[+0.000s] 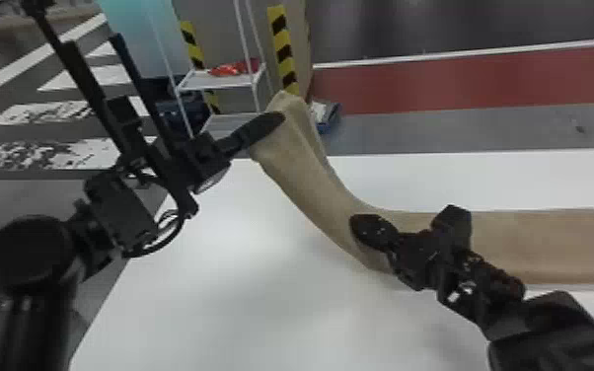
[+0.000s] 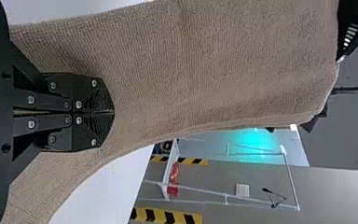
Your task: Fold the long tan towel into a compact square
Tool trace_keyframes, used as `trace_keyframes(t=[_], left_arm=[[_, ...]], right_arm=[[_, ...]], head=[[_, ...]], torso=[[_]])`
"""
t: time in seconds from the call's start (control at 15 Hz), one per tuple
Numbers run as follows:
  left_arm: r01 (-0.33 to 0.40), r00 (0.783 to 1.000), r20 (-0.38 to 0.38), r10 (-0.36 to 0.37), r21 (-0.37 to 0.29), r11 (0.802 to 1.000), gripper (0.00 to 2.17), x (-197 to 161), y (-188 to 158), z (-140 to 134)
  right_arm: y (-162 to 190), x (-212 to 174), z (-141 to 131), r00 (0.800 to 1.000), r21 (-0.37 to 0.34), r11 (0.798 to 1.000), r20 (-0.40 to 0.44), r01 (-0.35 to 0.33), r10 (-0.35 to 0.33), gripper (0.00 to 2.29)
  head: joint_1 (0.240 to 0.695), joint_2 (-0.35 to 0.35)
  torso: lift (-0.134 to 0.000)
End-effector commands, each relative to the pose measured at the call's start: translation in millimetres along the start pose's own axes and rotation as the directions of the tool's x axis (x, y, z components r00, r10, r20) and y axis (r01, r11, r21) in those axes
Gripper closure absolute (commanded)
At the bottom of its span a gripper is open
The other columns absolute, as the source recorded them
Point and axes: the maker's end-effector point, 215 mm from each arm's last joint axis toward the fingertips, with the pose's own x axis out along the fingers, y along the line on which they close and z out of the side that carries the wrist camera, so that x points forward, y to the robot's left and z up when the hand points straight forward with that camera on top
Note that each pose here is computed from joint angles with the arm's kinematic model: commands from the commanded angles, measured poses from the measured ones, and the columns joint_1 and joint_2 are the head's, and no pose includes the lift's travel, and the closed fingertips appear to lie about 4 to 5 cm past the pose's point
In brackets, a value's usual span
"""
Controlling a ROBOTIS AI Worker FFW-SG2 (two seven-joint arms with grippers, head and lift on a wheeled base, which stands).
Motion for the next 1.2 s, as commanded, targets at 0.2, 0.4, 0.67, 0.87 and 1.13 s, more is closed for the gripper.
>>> trace_keyframes(t=[0.2, 0.4, 0.67, 0.87, 1.13], left_arm=[[-0.014, 1.000, -0.009, 0.014, 0.004, 1.000, 1.35, 0, 6, -7], [-0.034, 0.999, -0.035, 0.035, 0.022, 0.999, 1.35, 6, 7, -33], [-0.094, 0.992, -0.081, 0.099, 0.064, 0.993, 1.35, 44, 8, -93], [-0.100, 0.992, -0.064, 0.105, 0.086, 0.991, 1.35, 70, -10, -130], [-0.111, 0.994, -0.009, 0.113, 0.115, 0.987, 1.35, 113, -40, -181]], right_arm=[[-3, -16, 34, 0.989, 0.038, 0.998, 0.139, 0.046, -0.051, 1.39], [-17, -56, 68, 0.961, 0.006, 0.985, 0.220, 0.172, -0.170, 0.10], [-91, -152, 75, 0.869, 0.009, 0.906, 0.282, 0.422, -0.407, 0.02], [-134, -239, 73, 0.727, 0.006, 0.770, 0.326, 0.638, -0.604, 0.08], [-169, -322, 55, 0.607, 0.078, 0.656, 0.311, 0.751, -0.732, 0.11]], head=[[0.646, 0.291], [0.644, 0.278], [0.653, 0.191], [0.678, 0.036], [0.690, -0.164]], torso=[[-0.123], [-0.123], [-0.123], [-0.123], [-0.123]])
